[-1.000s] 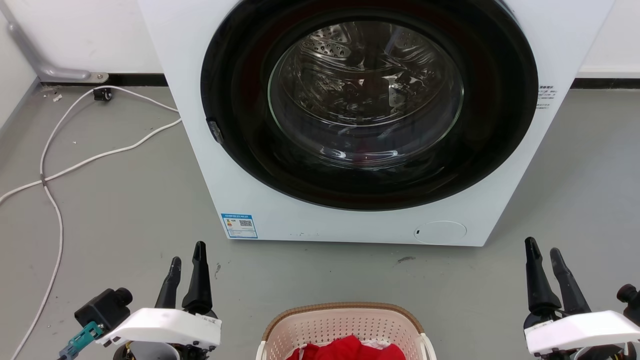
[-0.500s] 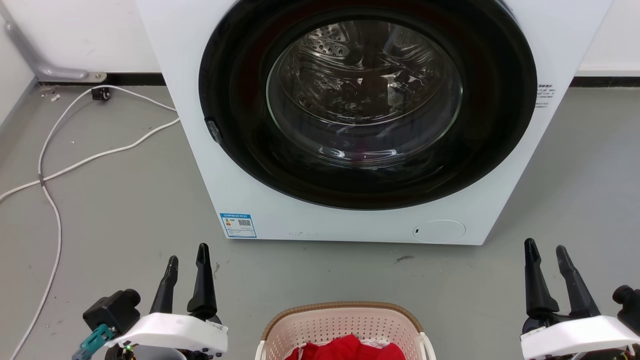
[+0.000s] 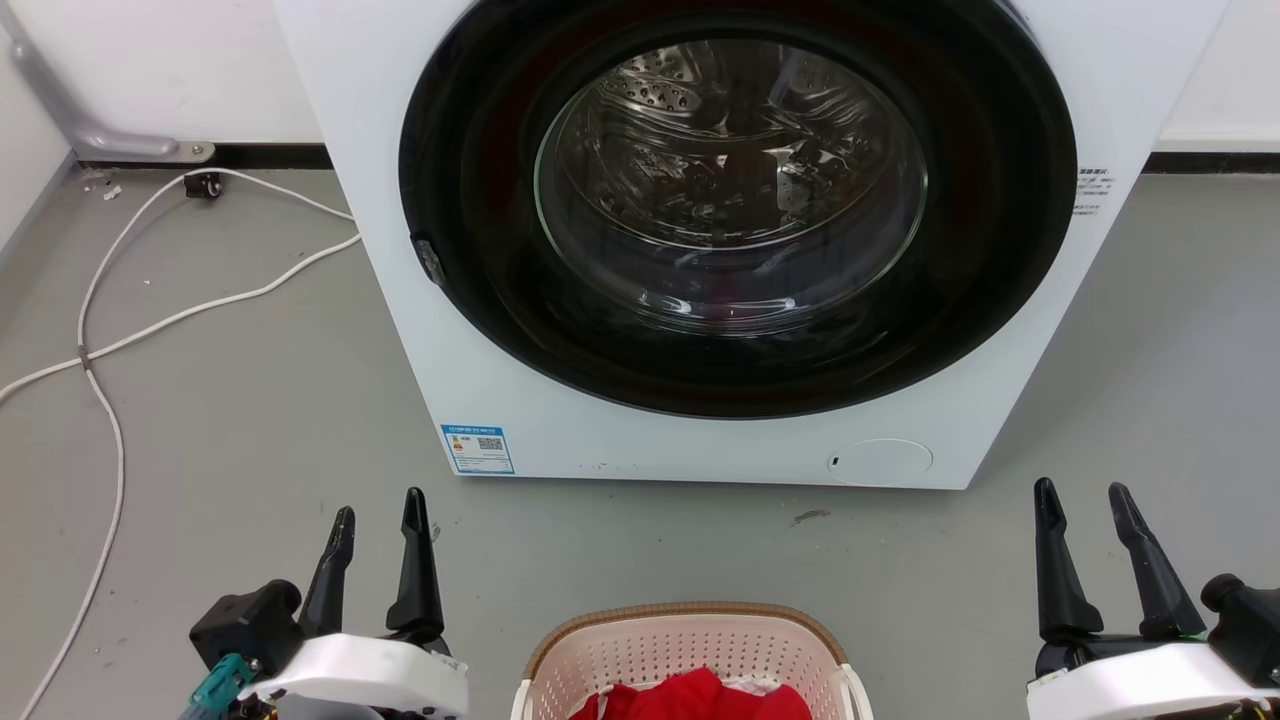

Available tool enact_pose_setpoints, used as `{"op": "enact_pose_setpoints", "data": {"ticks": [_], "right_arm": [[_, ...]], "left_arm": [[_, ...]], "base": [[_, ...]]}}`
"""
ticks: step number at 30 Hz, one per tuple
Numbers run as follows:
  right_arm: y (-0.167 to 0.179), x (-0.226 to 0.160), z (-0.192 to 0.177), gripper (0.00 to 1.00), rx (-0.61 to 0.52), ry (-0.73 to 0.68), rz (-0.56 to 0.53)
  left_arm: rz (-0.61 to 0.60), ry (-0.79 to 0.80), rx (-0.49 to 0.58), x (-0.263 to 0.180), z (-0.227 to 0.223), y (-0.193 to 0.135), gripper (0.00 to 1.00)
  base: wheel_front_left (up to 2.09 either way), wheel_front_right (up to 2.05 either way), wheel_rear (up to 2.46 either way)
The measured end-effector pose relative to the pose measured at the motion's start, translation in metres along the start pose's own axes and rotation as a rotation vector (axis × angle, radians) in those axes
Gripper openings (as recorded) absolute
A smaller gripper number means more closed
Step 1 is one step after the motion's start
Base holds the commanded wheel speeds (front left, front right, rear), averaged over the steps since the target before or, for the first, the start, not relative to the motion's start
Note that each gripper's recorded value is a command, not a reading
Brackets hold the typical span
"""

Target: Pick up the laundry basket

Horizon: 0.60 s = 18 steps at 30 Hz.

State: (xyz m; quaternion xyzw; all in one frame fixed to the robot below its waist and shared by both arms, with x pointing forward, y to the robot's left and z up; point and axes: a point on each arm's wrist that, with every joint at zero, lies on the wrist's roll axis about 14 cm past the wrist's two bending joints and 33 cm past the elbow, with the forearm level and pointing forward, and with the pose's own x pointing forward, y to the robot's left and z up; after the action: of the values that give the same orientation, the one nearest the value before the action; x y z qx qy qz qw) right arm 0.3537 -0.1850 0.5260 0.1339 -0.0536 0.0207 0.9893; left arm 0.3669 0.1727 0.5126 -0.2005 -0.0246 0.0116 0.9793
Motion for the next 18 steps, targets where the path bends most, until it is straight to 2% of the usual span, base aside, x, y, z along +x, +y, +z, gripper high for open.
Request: {"op": "enact_pose_setpoints", "data": {"ticks": [18], "right_arm": [[0.0070,-0.0045,0.0004,1.00,-0.170,-0.009,0.040]], "left_arm": [[-0.026,-0.037,0.155,-0.0034,0.0036,-0.0065,1.00]], "base": [[0.00,0.00,0.00]]}}
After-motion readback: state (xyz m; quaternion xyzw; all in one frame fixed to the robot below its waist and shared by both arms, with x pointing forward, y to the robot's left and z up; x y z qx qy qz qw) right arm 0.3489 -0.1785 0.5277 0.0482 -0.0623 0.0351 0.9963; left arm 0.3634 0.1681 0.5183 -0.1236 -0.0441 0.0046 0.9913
